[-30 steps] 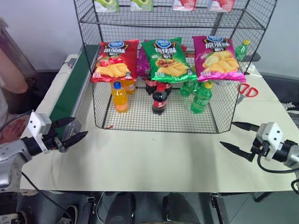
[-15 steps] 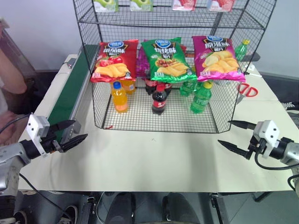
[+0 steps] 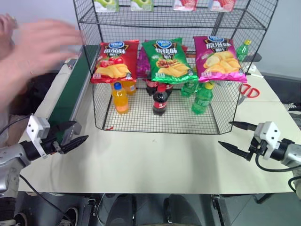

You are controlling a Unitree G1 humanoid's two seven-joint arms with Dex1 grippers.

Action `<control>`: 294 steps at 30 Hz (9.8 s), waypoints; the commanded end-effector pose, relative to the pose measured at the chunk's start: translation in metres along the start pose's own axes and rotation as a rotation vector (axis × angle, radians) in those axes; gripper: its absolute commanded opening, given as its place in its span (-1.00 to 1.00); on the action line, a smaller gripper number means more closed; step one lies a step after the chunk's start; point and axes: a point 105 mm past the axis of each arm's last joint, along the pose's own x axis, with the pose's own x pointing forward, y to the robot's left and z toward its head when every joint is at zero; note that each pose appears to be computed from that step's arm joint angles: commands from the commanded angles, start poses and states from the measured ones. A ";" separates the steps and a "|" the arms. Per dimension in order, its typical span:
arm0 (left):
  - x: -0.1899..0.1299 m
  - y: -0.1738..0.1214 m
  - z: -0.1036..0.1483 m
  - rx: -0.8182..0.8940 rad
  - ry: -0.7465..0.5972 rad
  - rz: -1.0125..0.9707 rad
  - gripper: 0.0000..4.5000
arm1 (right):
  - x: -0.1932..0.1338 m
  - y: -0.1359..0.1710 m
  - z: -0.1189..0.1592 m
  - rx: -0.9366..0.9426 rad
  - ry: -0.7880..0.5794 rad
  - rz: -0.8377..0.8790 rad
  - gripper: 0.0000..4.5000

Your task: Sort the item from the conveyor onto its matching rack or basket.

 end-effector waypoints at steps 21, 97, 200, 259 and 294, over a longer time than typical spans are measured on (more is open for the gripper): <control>-0.007 -0.001 0.009 0.038 -0.023 0.015 1.00 | 0.005 -0.003 0.008 -0.040 -0.026 0.003 0.98; -0.020 -0.009 0.003 0.061 0.001 0.074 1.00 | 0.041 -0.002 0.027 -0.095 -0.093 0.097 0.98; -0.082 -0.042 0.079 -0.110 -0.121 -0.060 -0.98 | 0.122 0.064 0.094 -0.016 -0.341 0.441 1.00; 0.038 -0.117 0.118 -0.531 -0.398 -0.779 -1.00 | 0.111 0.125 0.160 0.738 -0.472 0.975 -0.99; 0.043 -0.036 0.077 0.026 -0.358 -0.077 0.97 | 0.137 -0.056 0.175 -0.983 -0.123 -0.672 -1.00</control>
